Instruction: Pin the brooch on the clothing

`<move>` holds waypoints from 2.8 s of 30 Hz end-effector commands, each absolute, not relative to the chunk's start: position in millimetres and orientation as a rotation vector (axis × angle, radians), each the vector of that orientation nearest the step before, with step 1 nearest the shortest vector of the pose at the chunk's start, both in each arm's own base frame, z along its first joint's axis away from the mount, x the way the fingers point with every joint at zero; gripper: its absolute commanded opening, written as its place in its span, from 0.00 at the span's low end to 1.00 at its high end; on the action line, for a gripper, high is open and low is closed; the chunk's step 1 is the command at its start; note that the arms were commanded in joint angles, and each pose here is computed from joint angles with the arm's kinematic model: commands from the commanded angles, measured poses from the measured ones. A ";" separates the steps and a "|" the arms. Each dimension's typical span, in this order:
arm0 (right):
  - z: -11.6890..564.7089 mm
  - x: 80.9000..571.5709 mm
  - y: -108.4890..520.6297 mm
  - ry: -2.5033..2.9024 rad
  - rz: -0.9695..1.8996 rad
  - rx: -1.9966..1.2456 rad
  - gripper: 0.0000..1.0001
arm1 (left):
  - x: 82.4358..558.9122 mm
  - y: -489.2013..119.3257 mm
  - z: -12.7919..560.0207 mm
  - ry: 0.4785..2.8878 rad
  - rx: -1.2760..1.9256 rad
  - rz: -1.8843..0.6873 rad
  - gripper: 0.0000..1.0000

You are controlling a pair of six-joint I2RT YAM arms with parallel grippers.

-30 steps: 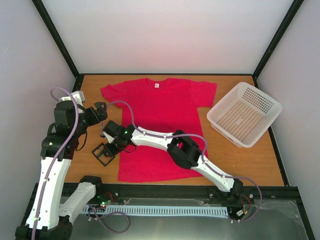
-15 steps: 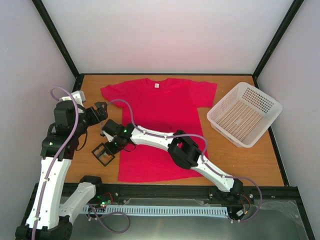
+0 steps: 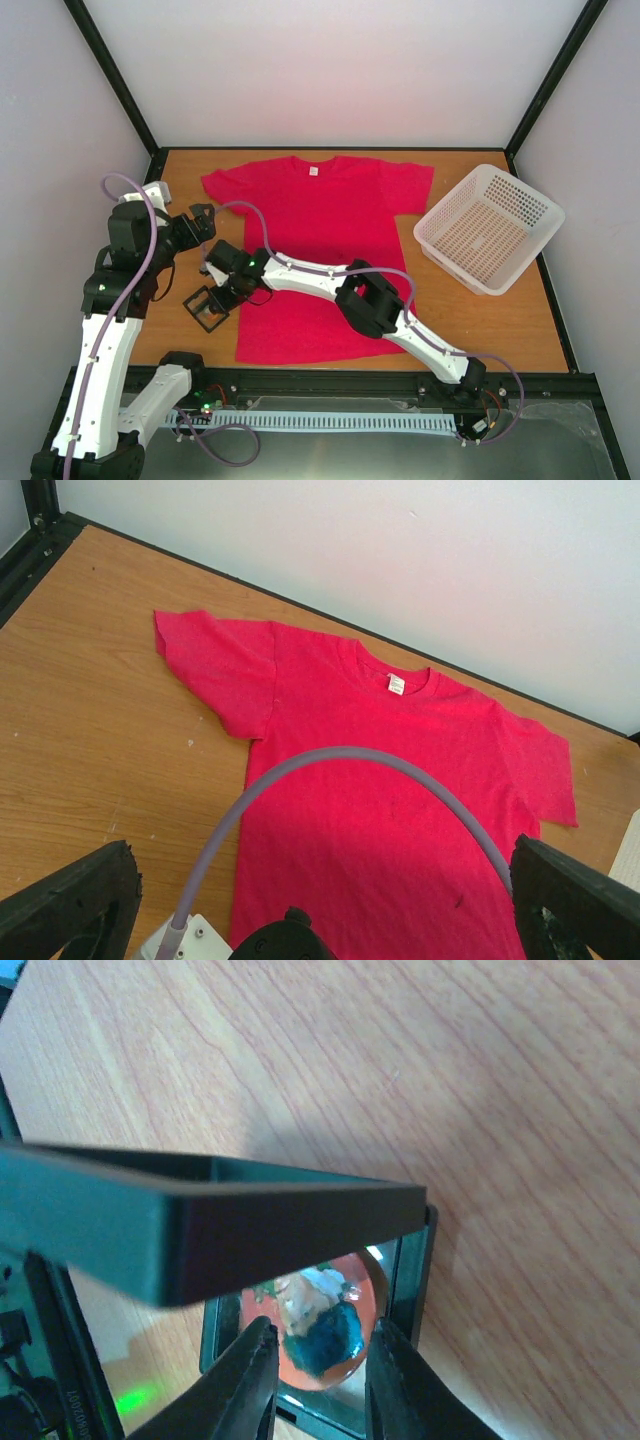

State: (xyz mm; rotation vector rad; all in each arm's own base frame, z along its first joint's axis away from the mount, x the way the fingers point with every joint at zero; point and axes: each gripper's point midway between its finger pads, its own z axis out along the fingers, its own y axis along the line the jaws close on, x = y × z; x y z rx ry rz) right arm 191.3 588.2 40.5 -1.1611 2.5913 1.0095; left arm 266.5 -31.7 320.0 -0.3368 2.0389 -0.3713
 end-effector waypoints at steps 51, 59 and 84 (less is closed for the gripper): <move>60.7 170.2 597.9 2.224 0.397 -1.423 0.85 | 263.5 -32.2 351.4 1.969 -0.330 -0.400 1.00; 48.2 164.5 601.8 2.218 0.372 -1.444 0.85 | 259.6 -30.5 365.8 1.939 -0.326 -0.396 1.00; 31.3 175.0 601.9 2.218 0.287 -1.440 0.74 | 261.7 -32.1 364.2 1.942 -0.321 -0.404 1.00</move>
